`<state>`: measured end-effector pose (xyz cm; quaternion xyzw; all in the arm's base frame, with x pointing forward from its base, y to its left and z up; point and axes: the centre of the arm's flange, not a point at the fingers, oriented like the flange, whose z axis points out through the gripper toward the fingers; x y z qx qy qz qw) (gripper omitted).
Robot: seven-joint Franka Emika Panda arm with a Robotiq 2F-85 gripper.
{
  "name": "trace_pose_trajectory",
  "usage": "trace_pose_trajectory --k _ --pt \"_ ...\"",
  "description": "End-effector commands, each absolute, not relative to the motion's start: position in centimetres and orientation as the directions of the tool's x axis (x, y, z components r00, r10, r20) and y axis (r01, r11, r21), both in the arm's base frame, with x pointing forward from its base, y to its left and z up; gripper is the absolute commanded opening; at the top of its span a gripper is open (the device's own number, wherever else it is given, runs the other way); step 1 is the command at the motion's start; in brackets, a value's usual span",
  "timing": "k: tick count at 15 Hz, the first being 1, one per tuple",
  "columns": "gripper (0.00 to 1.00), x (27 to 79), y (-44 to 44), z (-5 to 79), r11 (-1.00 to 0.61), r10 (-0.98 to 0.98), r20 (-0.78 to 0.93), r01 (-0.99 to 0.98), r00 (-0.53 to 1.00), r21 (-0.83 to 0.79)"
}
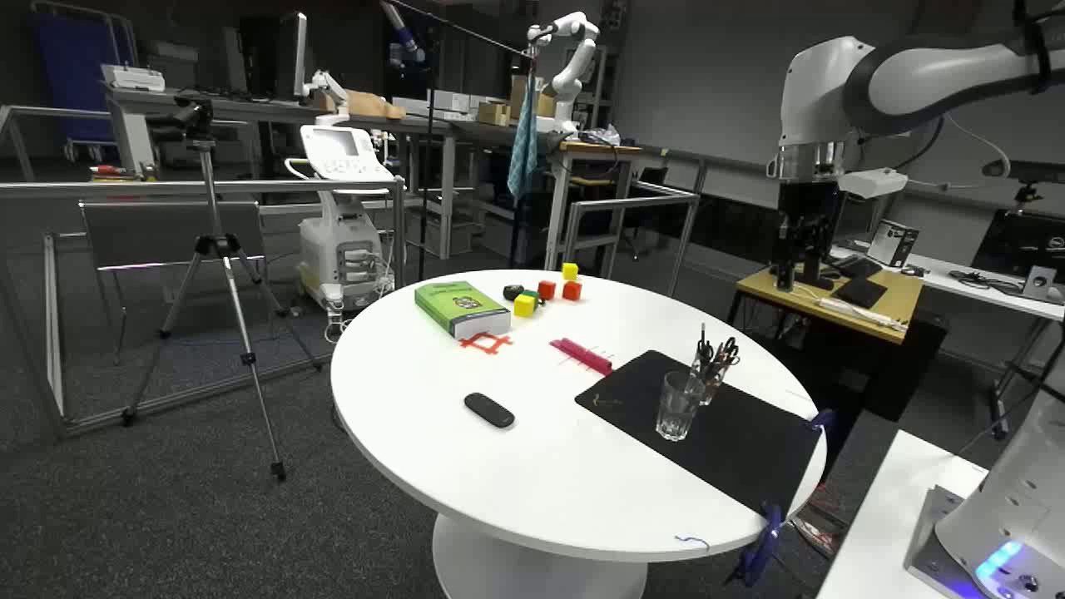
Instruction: Move one scissors from the glass on the right to the glass on the left.
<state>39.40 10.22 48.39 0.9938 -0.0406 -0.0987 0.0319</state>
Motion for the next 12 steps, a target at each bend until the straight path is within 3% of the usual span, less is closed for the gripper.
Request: trace_pose_trajectory --k 1,8,12 --pt "1.00 39.4 10.2 48.4 -0.995 -0.087 -0.193 -0.074 0.977 0.071" --pt "1.00 39.4 10.2 48.4 -0.995 -0.087 -0.193 -0.074 0.977 0.071" --pt "1.00 38.7 9.0 47.1 -0.975 -0.219 -0.153 -0.209 0.964 0.078"
